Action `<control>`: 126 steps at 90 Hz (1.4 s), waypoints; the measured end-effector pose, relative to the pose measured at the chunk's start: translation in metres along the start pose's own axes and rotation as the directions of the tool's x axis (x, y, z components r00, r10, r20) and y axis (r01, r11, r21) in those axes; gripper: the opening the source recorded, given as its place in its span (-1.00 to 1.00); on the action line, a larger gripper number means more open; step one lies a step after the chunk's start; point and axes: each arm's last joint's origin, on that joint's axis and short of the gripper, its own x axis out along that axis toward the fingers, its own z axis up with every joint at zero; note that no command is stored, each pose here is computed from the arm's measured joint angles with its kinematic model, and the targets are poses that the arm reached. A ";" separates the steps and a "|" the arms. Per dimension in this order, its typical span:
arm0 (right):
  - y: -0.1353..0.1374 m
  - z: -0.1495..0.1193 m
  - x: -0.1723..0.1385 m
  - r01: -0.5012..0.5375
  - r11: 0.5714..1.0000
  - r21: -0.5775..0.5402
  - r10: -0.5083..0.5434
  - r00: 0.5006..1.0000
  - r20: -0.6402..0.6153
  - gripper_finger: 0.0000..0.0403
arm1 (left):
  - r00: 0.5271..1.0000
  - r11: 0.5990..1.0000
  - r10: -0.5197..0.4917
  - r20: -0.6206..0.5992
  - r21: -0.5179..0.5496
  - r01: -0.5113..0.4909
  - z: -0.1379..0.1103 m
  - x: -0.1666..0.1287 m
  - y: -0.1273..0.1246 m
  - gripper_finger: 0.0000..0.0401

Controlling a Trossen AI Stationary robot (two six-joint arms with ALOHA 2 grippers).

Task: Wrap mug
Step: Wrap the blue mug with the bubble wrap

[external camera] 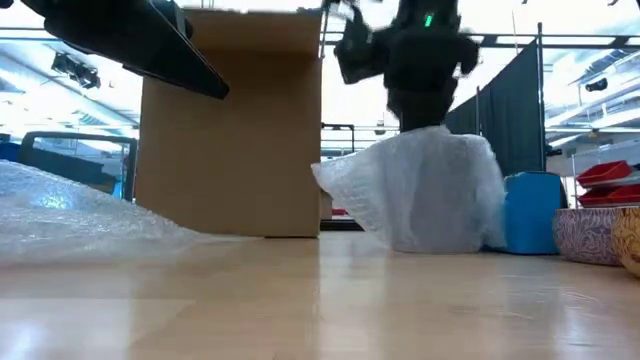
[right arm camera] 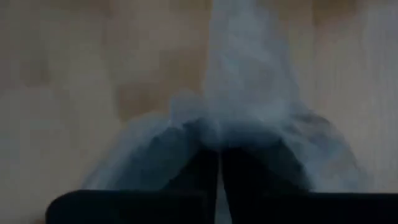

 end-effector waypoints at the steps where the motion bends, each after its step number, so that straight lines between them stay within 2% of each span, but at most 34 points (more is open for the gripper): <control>1: 0.000 0.000 -0.002 0.001 1.000 -0.001 -0.001 1.000 0.002 -1.00 | 1.000 1.000 0.000 0.000 0.000 0.000 0.000 0.000 0.000 -0.32; 9: -0.001 -0.003 -0.015 0.038 0.999 0.000 -0.038 0.999 0.012 -1.00 | 1.000 1.000 0.000 0.000 0.000 0.000 0.000 0.000 0.000 -0.32; 22: -0.002 -0.001 -0.017 0.076 0.997 0.020 -0.077 0.996 0.044 -1.00 | 1.000 1.000 0.000 0.000 0.000 0.000 0.000 0.000 0.000 -0.32; 32: 0.001 0.001 -0.008 0.044 0.999 0.024 -0.046 0.993 0.105 -1.00 | 1.000 1.000 0.000 0.000 -0.001 0.000 0.000 0.000 0.000 -0.32; 55: -0.004 -0.013 0.019 0.016 0.999 0.034 -0.016 1.000 0.023 -1.00 | 1.000 1.000 0.000 0.000 0.000 0.000 0.000 0.000 0.000 -0.32; 74: -0.002 -0.017 0.031 -0.035 0.998 0.048 0.034 0.999 0.019 -1.00 | 1.000 1.000 0.000 0.000 0.000 0.000 0.000 0.000 0.000 -0.32; 86: -0.001 -0.015 0.024 -0.041 0.998 0.049 0.040 0.999 0.023 -1.00 | 1.000 1.000 0.000 0.000 0.000 0.000 0.000 0.000 0.000 -0.32; 105: 0.007 -0.013 -0.008 -0.012 1.000 0.025 0.011 0.999 0.050 -1.00 | 1.000 1.000 0.000 0.000 0.000 0.000 0.000 0.000 0.000 -0.32; 115: 0.008 -0.013 -0.009 0.025 0.999 0.029 -0.027 0.997 0.068 -1.00 | 1.000 1.000 0.000 0.000 0.000 0.000 0.000 0.000 0.000 -0.32; 126: 0.011 -0.012 0.005 0.017 0.999 0.033 -0.020 0.994 0.107 -1.00 | 1.000 1.000 -0.001 0.001 -0.001 0.001 0.000 0.000 0.000 -0.32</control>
